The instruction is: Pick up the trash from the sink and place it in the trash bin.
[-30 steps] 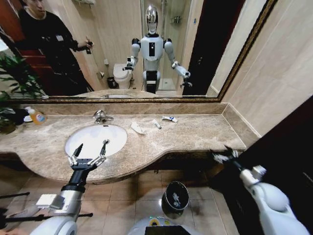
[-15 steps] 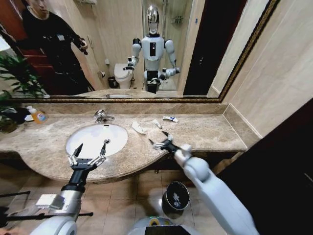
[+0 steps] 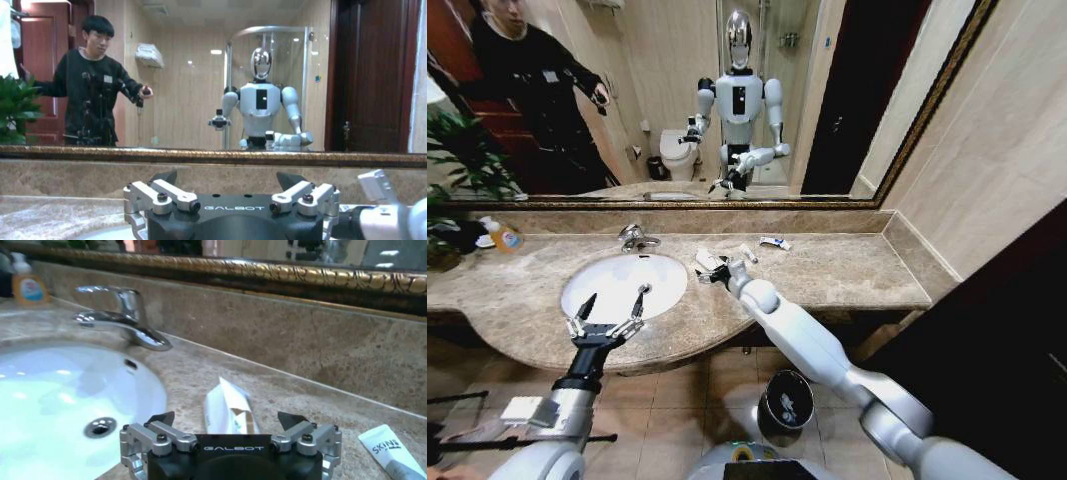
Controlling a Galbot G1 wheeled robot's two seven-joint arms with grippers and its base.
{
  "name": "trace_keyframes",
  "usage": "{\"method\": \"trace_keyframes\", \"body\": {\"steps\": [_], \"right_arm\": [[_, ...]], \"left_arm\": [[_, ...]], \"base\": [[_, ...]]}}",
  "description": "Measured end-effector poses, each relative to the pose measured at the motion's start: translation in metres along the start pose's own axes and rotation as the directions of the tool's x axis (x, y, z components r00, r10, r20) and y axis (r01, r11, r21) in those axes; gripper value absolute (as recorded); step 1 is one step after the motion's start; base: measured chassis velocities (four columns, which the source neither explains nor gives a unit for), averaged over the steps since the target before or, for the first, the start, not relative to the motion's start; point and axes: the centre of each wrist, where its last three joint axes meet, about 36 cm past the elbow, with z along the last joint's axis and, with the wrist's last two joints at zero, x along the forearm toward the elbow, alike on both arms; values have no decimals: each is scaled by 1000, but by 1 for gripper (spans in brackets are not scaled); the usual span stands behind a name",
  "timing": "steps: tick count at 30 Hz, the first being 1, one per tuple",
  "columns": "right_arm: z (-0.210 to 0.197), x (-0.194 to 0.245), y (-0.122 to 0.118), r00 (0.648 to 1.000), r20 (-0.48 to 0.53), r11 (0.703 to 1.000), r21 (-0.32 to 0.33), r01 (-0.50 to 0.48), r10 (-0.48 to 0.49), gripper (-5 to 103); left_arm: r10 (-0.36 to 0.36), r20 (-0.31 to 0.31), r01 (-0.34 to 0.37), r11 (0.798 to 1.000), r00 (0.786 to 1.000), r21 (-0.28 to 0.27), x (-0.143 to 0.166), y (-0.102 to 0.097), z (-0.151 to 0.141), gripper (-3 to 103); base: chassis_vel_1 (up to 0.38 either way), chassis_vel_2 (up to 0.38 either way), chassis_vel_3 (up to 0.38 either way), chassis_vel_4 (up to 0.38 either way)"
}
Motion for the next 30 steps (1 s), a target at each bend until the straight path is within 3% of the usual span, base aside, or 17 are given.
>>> {"method": "trace_keyframes", "body": {"steps": [10,30], "right_arm": [[-2,-22,-8,999,-41,999,35,-18,19,98],[8,-18,-1,999,-38,999,49,12,-11,44]], "left_arm": [[0,0,0,1000,1000,0,0,0,0,100],[0,0,0,1000,1000,0,0,0,0,100]], "base": [[0,0,0,0],[0,0,0,0]]}}
